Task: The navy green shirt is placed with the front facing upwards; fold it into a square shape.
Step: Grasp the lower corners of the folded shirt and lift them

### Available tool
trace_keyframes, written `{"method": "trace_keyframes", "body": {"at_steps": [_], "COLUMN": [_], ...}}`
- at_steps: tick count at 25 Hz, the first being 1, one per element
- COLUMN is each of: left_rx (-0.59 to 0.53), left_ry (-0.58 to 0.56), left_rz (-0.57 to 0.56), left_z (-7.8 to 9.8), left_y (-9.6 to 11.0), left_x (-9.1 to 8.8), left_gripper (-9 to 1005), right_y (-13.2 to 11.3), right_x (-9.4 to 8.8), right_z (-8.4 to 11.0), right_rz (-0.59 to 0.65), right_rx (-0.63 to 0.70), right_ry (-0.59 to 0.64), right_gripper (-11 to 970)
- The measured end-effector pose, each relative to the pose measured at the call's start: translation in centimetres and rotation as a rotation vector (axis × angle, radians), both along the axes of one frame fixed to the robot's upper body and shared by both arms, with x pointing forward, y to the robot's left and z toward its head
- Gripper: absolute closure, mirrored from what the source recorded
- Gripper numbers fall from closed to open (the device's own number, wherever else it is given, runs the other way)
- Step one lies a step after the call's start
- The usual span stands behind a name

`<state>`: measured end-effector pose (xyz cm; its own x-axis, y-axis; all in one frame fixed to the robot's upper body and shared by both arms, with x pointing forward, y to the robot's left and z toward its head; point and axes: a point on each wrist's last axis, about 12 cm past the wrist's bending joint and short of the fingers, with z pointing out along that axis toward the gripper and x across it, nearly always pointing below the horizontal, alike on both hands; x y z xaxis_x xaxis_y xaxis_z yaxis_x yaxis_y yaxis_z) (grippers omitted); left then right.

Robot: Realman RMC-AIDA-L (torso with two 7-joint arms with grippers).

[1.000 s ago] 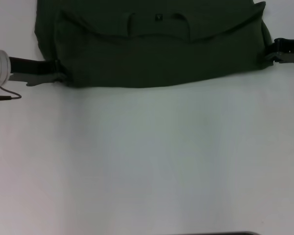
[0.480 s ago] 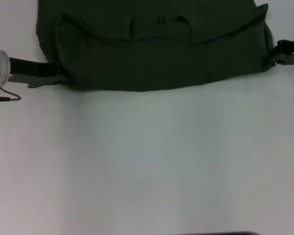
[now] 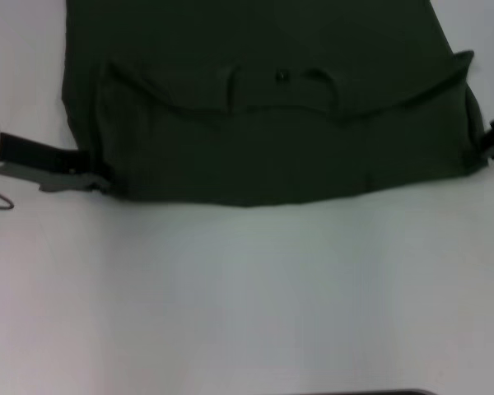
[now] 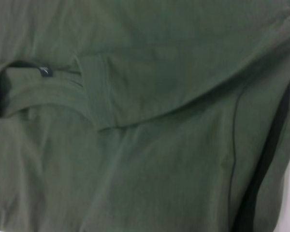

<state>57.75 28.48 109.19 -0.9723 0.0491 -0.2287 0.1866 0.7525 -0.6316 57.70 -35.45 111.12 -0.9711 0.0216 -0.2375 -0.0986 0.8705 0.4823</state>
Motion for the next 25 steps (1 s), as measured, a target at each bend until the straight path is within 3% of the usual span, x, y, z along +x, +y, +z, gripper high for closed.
{"method": "trace_keyframes", "body": {"at_steps": [6, 25], "left_rx": [-0.015, 0.038], "left_ry": [0.081, 0.34], "left_rz": [-0.068, -0.217], "left_z": [0.1, -0.7], "left_y": [0.4, 1.4], "left_x": [-1.7, -6.2], "left_gripper": [965, 965], "right_y": [-0.8, 0.6], "right_x": [-2.3, -6.0], "right_z": [-0.4, -1.4], "right_rz": [0.062, 0.241], "right_rx": [0.001, 0.008], "right_ry": [0.121, 0.375], "right_gripper": [924, 925]}}
